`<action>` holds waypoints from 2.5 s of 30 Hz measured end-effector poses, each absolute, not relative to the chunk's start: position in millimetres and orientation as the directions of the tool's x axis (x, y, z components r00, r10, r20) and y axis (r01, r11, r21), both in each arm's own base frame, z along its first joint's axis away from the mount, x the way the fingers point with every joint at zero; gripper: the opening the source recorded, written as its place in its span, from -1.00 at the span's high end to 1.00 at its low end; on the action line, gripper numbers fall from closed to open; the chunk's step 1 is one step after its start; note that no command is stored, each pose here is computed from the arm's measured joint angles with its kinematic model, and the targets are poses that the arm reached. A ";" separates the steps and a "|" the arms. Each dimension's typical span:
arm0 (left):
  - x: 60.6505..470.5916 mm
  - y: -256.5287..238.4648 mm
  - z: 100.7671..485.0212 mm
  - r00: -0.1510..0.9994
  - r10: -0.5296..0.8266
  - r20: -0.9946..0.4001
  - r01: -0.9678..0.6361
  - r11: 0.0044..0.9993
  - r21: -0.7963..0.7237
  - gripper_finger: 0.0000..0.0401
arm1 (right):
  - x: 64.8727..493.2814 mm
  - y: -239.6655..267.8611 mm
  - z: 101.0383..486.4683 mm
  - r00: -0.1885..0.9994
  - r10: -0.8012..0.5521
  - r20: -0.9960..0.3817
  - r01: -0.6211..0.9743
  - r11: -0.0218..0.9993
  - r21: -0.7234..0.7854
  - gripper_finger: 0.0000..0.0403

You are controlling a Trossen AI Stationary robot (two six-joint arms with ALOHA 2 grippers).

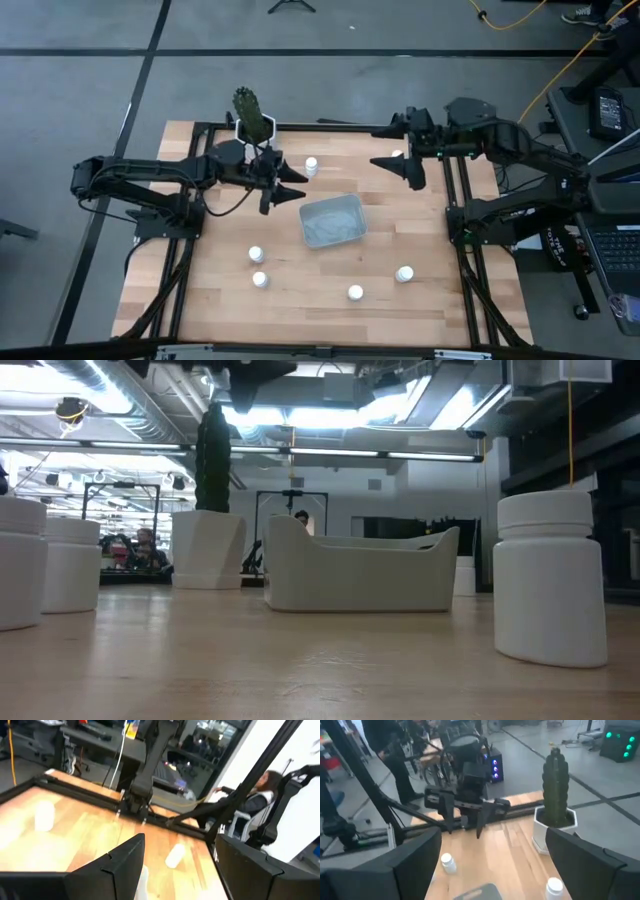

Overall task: Pick and place pill bottles into a basket
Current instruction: Put the white pill bottle into the gray bin

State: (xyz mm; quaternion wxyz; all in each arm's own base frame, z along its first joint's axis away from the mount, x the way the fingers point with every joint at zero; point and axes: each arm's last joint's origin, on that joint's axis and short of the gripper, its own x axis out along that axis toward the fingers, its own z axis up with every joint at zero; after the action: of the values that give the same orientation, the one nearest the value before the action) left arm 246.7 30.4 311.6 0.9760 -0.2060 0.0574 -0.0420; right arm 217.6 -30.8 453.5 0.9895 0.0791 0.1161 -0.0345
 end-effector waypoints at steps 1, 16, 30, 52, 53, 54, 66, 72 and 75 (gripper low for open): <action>246.7 30.3 310.9 0.989 -0.106 -0.101 0.056 0.913 -0.404 -0.18 | 217.7 -30.8 451.4 0.966 -0.050 -0.255 0.089 0.986 0.144 -0.78; 241.9 32.5 289.4 0.946 -0.021 -0.324 -0.117 0.909 -0.400 -0.18 | 228.9 -38.0 439.5 0.926 -0.184 -0.330 0.188 0.982 -0.020 -0.78; 241.9 34.0 289.5 0.945 0.032 -0.325 -0.163 0.908 -0.387 -0.18 | 214.5 -62.2 419.6 0.646 -0.586 -0.489 0.521 0.807 -0.279 -0.78; 241.7 36.8 289.5 0.937 0.127 -0.326 -0.259 0.877 -0.404 -0.18 | 183.2 -151.5 276.7 0.256 -0.301 -0.919 0.623 0.778 -0.081 -0.78; 241.7 36.8 289.5 0.937 0.127 -0.326 -0.259 0.877 -0.404 -0.18 | 186.7 -155.2 273.2 0.247 -0.282 -0.927 0.622 0.780 -0.071 -0.78; 241.7 36.8 289.5 0.937 0.127 -0.326 -0.259 0.877 -0.404 -0.18 | 191.3 -159.8 270.0 0.242 -0.263 -0.934 0.616 0.786 -0.061 -0.78; 241.8 36.2 289.5 0.937 0.125 -0.326 -0.275 0.839 -0.470 -0.18 | 224.8 -188.7 253.3 0.133 -0.157 -0.979 0.579 0.813 -0.052 -0.78; 242.2 32.9 289.5 0.939 0.111 -0.326 -0.263 0.843 -0.469 -0.18 | 216.8 -205.1 236.6 0.074 -0.140 -0.987 0.608 0.791 -0.066 -0.78; 242.2 32.9 289.5 0.939 0.112 -0.326 -0.263 0.843 -0.469 -0.18 | 212.0 -213.4 230.0 0.065 -0.136 -0.989 0.627 0.777 -0.066 -0.78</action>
State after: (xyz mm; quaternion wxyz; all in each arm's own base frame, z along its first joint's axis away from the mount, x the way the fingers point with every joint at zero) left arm 242.2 32.9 289.5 0.9490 -0.2623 0.1446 0.0988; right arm 212.0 -213.4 230.0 0.7030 0.1952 0.6277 -0.2713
